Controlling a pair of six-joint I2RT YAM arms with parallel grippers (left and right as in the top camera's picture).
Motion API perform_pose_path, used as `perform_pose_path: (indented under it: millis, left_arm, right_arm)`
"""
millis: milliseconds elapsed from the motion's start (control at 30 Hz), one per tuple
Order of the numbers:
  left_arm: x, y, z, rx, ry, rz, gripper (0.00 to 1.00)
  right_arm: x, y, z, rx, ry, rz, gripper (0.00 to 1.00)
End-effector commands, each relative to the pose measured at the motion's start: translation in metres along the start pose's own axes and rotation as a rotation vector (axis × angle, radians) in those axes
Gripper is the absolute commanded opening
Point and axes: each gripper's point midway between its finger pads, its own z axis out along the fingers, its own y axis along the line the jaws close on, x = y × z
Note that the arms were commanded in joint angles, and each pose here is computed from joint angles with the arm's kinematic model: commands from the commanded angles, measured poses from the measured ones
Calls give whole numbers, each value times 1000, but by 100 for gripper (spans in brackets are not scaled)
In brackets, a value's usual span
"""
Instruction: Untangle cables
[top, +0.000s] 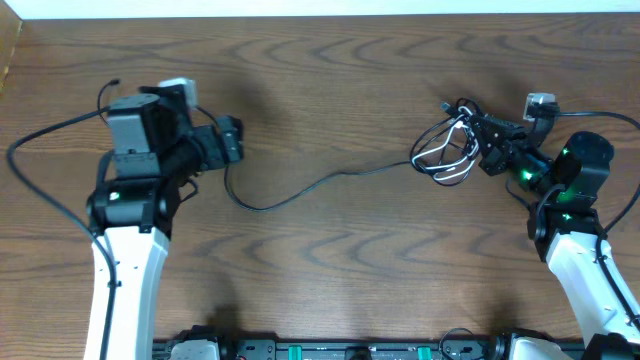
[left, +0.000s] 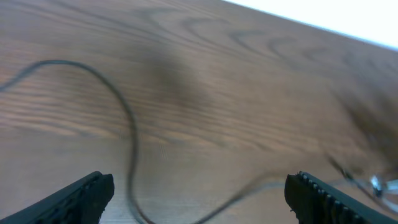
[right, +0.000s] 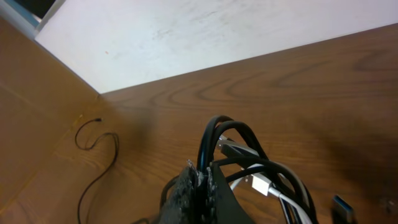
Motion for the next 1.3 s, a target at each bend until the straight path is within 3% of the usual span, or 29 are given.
perform_pose_path:
  millis: [0, 233, 633, 1200, 1233, 1267]
  left_arm:
    - [12, -41, 6, 174, 46, 186, 93]
    - [41, -92, 20, 294, 111, 426, 96]
    - [81, -138, 47, 404, 219, 558, 97]
    - [131, -179, 71, 499, 330, 655, 98]
    - [133, -181, 72, 503, 332, 659, 98]
    - [133, -184, 72, 508, 330, 664, 85]
  right_arm:
    - [-1, 14, 3, -32, 0, -40, 1]
    - [17, 51, 18, -130, 54, -69, 1]
    - [44, 128, 35, -325, 106, -118, 1]
    - [42, 147, 35, -376, 98, -68, 1]
    - [42, 147, 35, -377, 99, -68, 1]
    - [42, 147, 35, -379, 100, -68, 1]
